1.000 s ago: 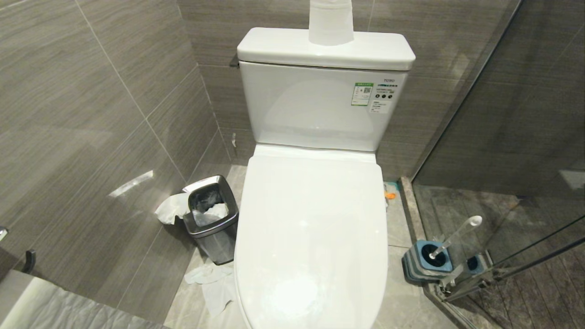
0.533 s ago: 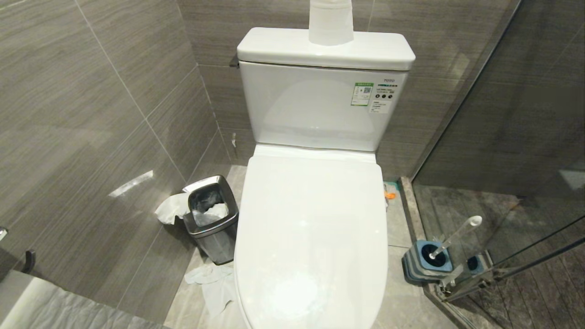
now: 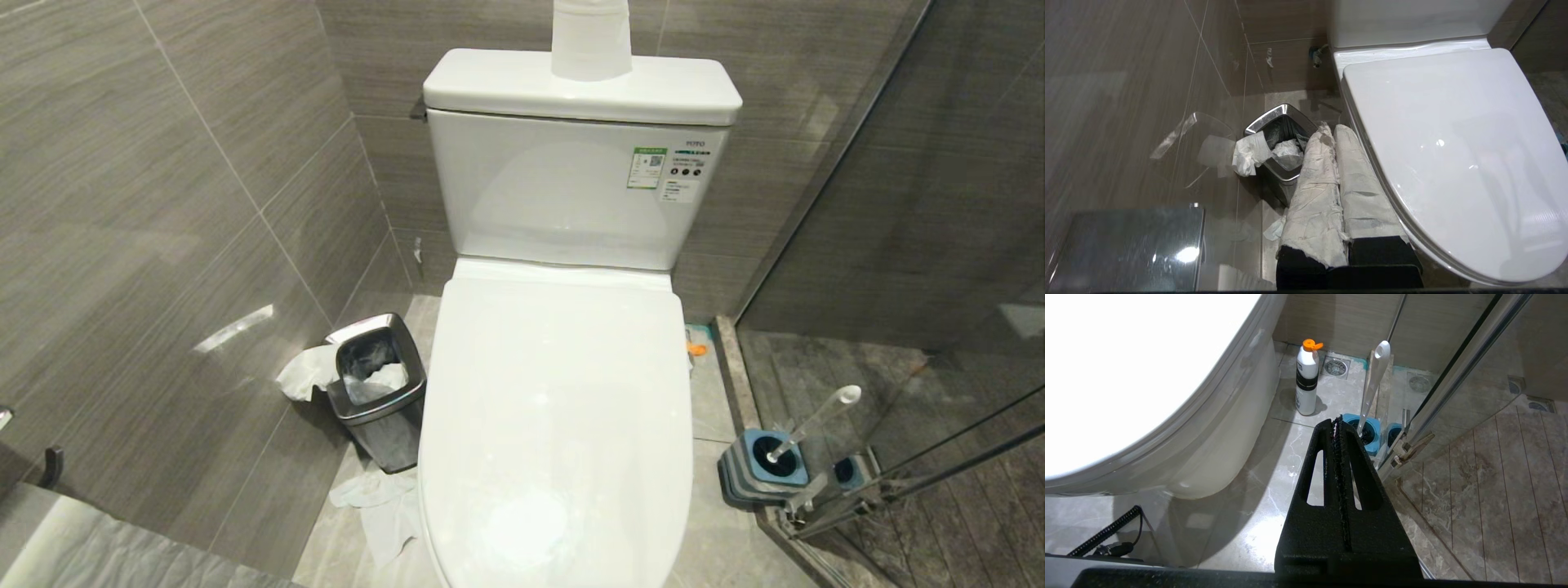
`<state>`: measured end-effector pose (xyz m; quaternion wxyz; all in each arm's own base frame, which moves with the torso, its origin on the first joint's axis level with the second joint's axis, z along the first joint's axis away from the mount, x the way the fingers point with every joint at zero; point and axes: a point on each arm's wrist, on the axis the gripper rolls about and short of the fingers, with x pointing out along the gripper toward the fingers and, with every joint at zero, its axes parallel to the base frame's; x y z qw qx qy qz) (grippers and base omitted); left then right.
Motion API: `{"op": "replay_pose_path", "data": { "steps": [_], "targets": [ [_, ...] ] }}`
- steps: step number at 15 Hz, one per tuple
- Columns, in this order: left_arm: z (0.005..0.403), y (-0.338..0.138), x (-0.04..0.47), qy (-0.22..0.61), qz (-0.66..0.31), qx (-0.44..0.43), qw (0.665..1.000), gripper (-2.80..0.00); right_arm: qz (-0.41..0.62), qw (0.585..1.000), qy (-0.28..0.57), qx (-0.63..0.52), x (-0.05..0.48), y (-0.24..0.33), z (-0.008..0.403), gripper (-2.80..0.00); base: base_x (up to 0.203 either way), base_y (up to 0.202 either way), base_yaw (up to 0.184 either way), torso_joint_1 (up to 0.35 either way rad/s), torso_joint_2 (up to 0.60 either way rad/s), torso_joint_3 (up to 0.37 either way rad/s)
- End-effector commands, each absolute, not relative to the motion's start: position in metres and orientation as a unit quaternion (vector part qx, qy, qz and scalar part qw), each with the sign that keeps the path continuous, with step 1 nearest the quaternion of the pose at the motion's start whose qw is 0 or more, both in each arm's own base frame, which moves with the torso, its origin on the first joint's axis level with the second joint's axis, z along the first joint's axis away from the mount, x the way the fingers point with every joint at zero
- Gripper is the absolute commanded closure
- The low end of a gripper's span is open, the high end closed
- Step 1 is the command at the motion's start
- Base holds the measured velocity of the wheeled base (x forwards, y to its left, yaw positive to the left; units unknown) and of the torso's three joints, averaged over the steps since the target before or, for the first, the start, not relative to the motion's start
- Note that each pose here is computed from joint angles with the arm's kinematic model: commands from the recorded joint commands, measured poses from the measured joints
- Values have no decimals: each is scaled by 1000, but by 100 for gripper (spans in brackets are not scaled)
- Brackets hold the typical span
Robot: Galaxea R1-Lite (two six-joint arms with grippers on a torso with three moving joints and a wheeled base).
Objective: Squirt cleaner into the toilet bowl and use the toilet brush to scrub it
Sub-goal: Use the left hand to lift the toilet lid slightly
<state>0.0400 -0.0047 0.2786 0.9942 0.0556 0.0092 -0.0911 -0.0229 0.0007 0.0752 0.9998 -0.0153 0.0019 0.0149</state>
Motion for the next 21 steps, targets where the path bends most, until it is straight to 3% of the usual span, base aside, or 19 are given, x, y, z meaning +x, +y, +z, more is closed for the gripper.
{"op": "replay_pose_path", "data": {
  "steps": [1, 12, 21],
  "targets": [
    [292, -6, 83, 52, -97, 52, 993, 0, 15, 1000, 2, -16, -23, 1, 75, 0, 0, 0, 0, 0, 0, 0],
    [291, -13, 166, 123, -170, 38, 977, 0, 15, 1000, 2, -15, -23, 1, 75, 0, 0, 0, 0, 0, 0, 0],
    [274, -24, 283, 123, -196, 78, 970, 0, 15, 1000, 2, -15, -23, 1, 75, 0, 0, 0, 0, 0, 0, 0]
  ]
}}
